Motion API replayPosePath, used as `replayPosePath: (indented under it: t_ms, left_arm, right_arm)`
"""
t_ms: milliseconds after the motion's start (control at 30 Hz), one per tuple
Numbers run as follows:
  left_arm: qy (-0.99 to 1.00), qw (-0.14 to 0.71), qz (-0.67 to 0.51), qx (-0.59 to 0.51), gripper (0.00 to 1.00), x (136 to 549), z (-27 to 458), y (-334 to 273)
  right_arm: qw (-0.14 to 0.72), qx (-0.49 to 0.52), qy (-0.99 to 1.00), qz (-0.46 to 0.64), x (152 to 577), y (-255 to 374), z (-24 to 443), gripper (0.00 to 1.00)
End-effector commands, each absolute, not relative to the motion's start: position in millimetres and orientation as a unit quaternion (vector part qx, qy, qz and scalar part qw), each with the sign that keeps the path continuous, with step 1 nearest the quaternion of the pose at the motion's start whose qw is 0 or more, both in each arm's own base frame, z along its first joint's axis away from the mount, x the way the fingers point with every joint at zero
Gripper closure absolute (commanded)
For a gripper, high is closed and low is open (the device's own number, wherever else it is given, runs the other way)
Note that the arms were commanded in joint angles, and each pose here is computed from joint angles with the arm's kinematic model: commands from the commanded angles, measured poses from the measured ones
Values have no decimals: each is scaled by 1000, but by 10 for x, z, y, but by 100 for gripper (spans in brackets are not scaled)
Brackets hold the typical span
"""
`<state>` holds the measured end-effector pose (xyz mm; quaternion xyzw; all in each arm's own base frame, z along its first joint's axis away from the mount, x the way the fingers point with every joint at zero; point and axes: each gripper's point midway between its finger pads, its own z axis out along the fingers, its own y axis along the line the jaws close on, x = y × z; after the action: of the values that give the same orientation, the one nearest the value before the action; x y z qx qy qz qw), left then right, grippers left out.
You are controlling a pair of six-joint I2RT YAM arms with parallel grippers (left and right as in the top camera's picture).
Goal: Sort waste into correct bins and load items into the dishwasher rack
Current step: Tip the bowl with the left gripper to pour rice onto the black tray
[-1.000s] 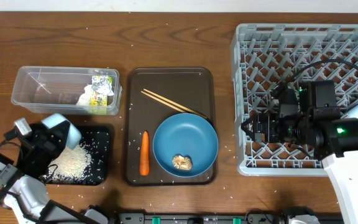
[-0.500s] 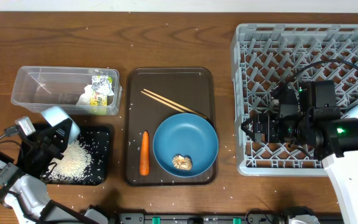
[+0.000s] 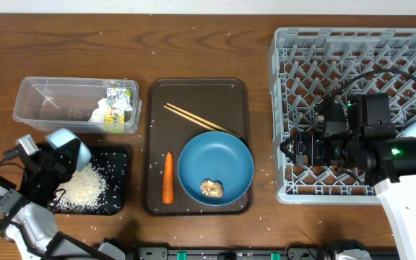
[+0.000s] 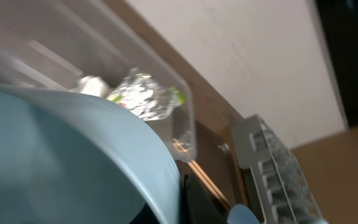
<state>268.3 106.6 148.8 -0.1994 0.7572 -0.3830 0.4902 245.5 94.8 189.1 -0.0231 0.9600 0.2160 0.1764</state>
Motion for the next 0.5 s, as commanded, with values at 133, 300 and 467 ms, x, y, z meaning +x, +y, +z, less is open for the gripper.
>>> replayPosePath:
  t_ms: [133, 300, 467]
  left_arm:
    - [744, 513, -398, -153, 94, 2677, 1601, 993]
    - [738, 537, -396, -102, 94, 2651, 1675, 921]
    - [765, 447, -373, -277, 94, 2652, 1263, 1141]
  right_arm:
    - [180, -26, 959, 219, 2461, 988, 1935, 12]
    - [181, -27, 958, 219, 2463, 989, 1936, 12]
    - [178, -26, 959, 219, 2452, 987, 1931, 12]
